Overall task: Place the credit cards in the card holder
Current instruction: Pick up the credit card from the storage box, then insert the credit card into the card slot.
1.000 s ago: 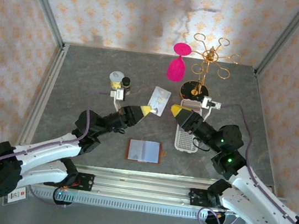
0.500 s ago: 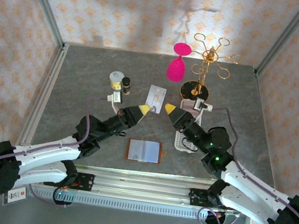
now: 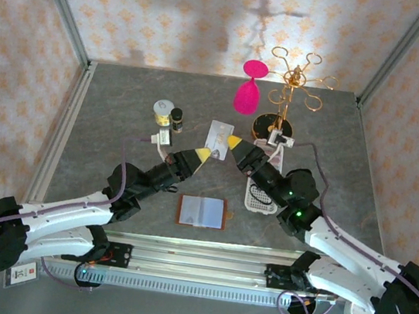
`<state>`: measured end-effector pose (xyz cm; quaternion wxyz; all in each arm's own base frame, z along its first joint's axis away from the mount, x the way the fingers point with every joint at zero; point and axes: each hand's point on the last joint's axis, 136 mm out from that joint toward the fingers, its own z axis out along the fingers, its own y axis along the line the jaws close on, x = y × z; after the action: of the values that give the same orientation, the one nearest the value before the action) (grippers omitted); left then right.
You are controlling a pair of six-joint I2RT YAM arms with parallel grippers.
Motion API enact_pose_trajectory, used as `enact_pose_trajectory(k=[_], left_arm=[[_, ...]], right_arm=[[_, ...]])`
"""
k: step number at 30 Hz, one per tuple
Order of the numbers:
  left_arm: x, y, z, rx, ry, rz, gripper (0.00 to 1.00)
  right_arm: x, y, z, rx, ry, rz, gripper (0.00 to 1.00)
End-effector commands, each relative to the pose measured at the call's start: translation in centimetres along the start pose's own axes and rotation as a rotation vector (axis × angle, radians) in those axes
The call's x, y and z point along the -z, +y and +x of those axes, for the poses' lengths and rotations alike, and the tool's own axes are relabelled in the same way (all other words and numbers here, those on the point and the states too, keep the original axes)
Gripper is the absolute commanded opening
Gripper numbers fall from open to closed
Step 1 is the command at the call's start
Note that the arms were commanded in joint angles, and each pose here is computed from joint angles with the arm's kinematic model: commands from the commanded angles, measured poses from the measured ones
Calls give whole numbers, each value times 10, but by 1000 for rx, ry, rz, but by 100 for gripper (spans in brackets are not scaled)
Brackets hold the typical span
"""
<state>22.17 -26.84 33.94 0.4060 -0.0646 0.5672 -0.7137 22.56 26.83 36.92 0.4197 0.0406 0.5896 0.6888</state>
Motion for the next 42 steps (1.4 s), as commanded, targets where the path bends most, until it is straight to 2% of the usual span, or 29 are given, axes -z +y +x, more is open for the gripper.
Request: enact_pose_trajectory(k=[1, 8, 12, 13, 16, 17, 18, 21, 23, 25, 32, 36, 42], left_arm=[[5, -13, -1, -3, -11, 44, 0], [9, -12, 0, -4, -18, 40, 0], [11, -9, 1, -3, -16, 32, 0], [12, -6, 2, -5, -13, 20, 7], [16, 13, 6, -28, 5, -72, 44], [19, 24, 9, -46, 18, -131, 53], [23, 36, 10, -67, 27, -197, 58], [48, 91, 11, -129, 43, -512, 66], [72, 122, 12, -198, 81, -709, 67], [94, 147, 18, -231, 133, -852, 67], [149, 205, 56, -249, 380, -1152, 67], [165, 220, 72, -280, 475, -1243, 62], [167, 230, 89, -312, 554, -1283, 56]], right_arm=[[-7, 18, -9, 0, -31, -43, 25], [-9, 18, -4, -8, -14, -43, 0], [-6, 15, -3, -1, -9, -22, 0], [-4, 13, -2, 4, -6, -11, 0], [7, -10, 2, 8, -7, 88, 0], [13, -23, 5, 10, -5, 141, 0], [18, -34, 8, 12, -1, 183, 0], [39, -69, 25, 10, 31, 283, 0], [52, -97, 40, -8, 64, 365, 0], [63, -119, 56, -29, 99, 428, 0], [82, -161, 104, -45, 189, 547, 0], [88, -178, 123, -56, 235, 610, 0], [89, -192, 135, -54, 262, 665, 0]])
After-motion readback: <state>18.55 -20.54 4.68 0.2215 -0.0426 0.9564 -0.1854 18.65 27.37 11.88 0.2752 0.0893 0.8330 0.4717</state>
